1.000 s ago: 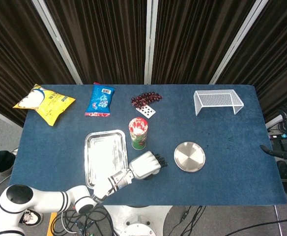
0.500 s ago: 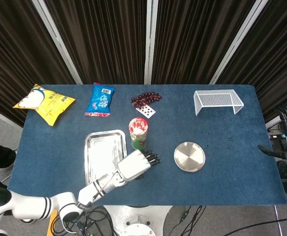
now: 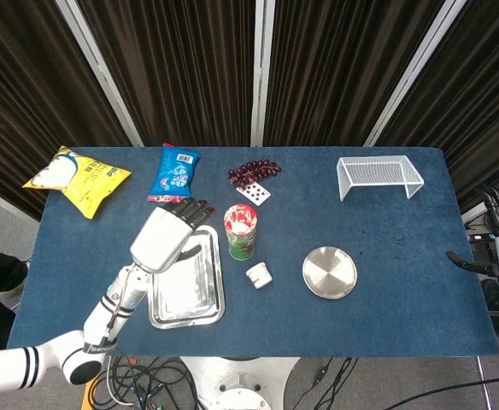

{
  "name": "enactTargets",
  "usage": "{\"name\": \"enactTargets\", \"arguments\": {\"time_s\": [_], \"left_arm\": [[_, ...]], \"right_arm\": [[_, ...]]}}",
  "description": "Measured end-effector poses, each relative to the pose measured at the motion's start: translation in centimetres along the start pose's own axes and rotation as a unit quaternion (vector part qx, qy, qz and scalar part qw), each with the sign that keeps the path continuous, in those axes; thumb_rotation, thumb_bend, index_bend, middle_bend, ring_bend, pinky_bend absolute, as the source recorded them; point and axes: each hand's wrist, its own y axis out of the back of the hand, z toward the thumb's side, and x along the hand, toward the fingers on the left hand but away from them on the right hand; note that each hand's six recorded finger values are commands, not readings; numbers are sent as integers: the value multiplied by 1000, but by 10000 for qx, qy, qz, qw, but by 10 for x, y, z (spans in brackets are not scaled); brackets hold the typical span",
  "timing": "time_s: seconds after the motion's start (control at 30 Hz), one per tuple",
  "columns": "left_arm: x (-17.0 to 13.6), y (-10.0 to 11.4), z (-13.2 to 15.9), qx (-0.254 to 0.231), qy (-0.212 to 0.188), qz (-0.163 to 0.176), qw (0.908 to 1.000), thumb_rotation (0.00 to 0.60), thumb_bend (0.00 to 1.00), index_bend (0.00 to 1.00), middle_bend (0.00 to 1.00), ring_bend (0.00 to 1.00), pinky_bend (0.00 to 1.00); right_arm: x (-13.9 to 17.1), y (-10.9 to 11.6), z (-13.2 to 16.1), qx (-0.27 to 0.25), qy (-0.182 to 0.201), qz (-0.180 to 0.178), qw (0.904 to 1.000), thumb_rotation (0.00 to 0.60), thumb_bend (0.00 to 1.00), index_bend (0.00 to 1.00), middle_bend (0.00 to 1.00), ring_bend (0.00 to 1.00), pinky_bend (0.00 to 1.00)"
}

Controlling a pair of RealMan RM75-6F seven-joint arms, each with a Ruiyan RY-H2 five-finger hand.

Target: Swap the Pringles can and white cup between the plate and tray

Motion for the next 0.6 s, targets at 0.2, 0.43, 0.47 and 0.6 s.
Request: {"name": "enactTargets", "arguments": {"time_s": [0.2,0.43,0.47,0.6], "left_arm": [[13,-4,-3,-200,7,-415,9989,600,7,158,141,92,287],[43,-14,17,-446,-506,-1018,9925,600,0,98,86,40,234],[49,-15,21,-515,-585,-1101,9909,600,0,98,86,40,234],[65,-19,29,-584,-807,-1348,9859,600,0,98,86,40,236]], "right_arm": [[0,-1,-1,3,-9,22,10000,600,41,0,9,0,50],[-1,-3,-2,11,-15,64,10000,600,42,0,9,0,50],[0,-4,-2,17,-15,77,10000,600,42,0,9,0,50],[0,-8,-3,59,-32,153,9999,600,42,0,9,0,50]]}}
